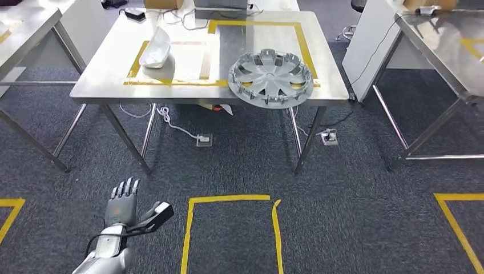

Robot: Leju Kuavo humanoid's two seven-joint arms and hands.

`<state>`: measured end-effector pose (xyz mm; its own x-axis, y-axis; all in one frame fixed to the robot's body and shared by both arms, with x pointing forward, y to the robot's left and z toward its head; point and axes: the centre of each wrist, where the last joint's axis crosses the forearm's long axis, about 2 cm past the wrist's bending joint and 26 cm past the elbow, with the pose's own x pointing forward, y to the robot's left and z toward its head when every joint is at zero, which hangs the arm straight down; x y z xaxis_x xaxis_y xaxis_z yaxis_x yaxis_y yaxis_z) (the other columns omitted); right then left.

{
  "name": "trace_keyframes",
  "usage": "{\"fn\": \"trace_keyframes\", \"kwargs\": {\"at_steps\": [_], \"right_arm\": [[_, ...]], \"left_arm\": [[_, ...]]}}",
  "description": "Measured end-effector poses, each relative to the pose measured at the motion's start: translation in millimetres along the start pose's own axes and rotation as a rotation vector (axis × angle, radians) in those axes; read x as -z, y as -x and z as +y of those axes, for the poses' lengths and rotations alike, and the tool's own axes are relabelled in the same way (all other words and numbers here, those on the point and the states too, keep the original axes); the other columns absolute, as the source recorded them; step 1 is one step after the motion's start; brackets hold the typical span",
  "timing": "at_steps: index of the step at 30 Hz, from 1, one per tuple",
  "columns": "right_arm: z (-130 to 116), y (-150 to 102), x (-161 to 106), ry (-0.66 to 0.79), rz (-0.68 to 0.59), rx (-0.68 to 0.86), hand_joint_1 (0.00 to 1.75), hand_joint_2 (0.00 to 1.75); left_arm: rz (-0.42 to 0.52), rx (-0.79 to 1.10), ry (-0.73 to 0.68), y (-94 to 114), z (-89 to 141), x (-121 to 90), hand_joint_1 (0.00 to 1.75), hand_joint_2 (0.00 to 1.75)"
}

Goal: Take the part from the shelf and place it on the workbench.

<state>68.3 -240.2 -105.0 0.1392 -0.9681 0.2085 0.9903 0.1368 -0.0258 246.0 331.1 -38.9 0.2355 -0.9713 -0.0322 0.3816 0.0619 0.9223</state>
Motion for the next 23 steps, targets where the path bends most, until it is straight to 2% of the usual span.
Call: {"fn": "trace_keyframes", "kwargs": {"at_steps": [4, 11, 15, 17, 21, 23], "right_arm": [[-0.4, 1.6, -0.4, 0.002, 0.011, -0.001, 0.0, 0.0], [-3.1, 3.5, -0.4, 0.007, 0.021, -0.002, 0.0, 0.0], [-2.6, 3.7, -0.6, 0.006, 0.027, -0.002, 0.0, 0.0], [-2.7, 3.6, -0.5, 0.006, 0.033, -0.002, 0.0, 0.0], [-2.8, 3.6, -0.5, 0.006, 0.044, -0.002, 0.0, 0.0], [-2.8, 3.5, -0.5, 0.007, 0.043, -0.002, 0.0, 0.0]], "left_arm": [[0.077, -0.063, 0.164, 1.1, -26.0, -19.3, 0.0, 0.0], [0.245, -0.163, 0.598, 2.0, -78.0, -66.9, 0.0, 0.0], [0.355, -0.247, 0.776, -0.6, -104.5, -98.6, 0.0, 1.75], [0.398, -0.269, 0.829, -1.9, -116.1, -114.6, 0.0, 1.75], [0.456, -0.34, 0.833, -6.0, -129.9, -136.4, 0.0, 0.0], [0.471, -0.383, 0.817, -9.3, -132.7, -141.8, 0.0, 0.0]]}}
